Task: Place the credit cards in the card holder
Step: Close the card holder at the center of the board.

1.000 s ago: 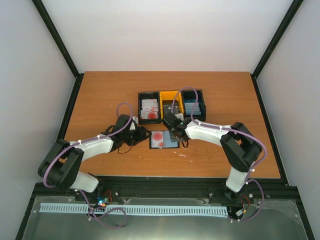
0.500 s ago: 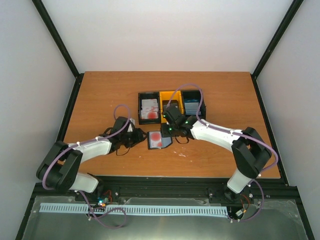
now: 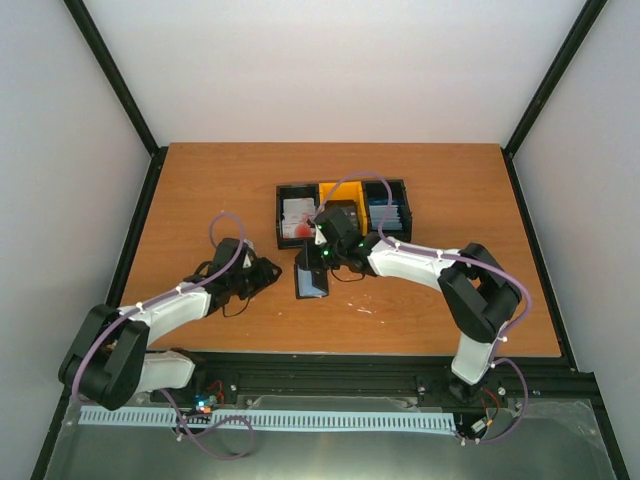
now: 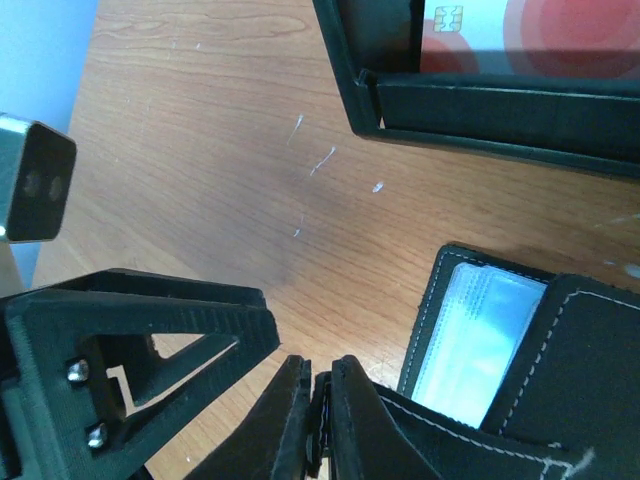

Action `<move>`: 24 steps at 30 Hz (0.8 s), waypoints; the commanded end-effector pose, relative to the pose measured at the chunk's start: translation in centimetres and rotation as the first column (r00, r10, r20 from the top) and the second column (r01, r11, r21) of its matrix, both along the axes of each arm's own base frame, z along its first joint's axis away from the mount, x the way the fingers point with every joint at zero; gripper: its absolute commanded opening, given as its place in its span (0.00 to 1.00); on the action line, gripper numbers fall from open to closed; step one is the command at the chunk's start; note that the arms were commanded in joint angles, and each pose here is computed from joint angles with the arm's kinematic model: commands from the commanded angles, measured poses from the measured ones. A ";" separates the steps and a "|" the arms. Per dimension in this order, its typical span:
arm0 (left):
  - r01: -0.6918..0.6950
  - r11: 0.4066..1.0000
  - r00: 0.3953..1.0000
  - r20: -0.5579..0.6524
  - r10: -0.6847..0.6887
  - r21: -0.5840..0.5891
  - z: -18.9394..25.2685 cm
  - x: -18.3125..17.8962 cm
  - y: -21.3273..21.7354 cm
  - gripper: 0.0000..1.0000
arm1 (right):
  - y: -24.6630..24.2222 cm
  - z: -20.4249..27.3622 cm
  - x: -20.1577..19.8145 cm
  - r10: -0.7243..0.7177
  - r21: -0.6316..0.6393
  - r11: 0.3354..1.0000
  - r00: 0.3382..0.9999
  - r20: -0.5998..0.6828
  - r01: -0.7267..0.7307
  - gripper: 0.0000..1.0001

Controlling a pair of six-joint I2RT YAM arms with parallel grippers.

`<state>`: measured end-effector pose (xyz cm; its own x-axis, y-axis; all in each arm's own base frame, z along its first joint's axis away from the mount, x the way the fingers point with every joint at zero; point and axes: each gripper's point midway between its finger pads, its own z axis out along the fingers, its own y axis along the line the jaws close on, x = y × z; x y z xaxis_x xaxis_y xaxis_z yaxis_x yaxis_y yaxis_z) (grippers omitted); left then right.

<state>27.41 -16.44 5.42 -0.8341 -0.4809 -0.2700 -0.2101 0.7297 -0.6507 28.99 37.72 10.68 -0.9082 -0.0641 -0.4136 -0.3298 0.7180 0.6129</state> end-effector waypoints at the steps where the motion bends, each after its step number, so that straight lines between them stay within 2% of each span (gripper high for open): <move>1: -0.002 1.000 1.000 0.014 0.002 0.000 0.6 -0.1 0.4 0.51 | 1.4 0.2 0.1 0.020 0.045 0.999 1.000 0.002 -0.020 0.07; 8: 0.118 0.991 0.991 0.064 -0.114 -0.062 1.8 -0.6 -1.4 0.59 | -1.3 -0.3 0.3 -0.040 -0.058 0.997 0.998 0.056 0.043 0.16; 14: 0.005 1.000 1.000 0.017 -0.005 0.001 0.7 -0.5 0.6 0.56 | 1.9 0.2 -1.2 0.097 0.075 0.992 0.995 0.008 -0.097 0.10; 24: -0.042 0.999 0.999 0.003 0.042 -0.004 0.6 -2.0 1.7 0.56 | 5.8 -4.2 -1.5 0.182 0.135 0.976 0.979 -0.094 -0.168 0.09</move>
<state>26.01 -15.49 6.36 -0.8236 -0.4877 -0.2895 -0.1969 0.7246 -0.6605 28.21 41.27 6.65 -0.9261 -0.1487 -0.3469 -0.3588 0.6315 0.6873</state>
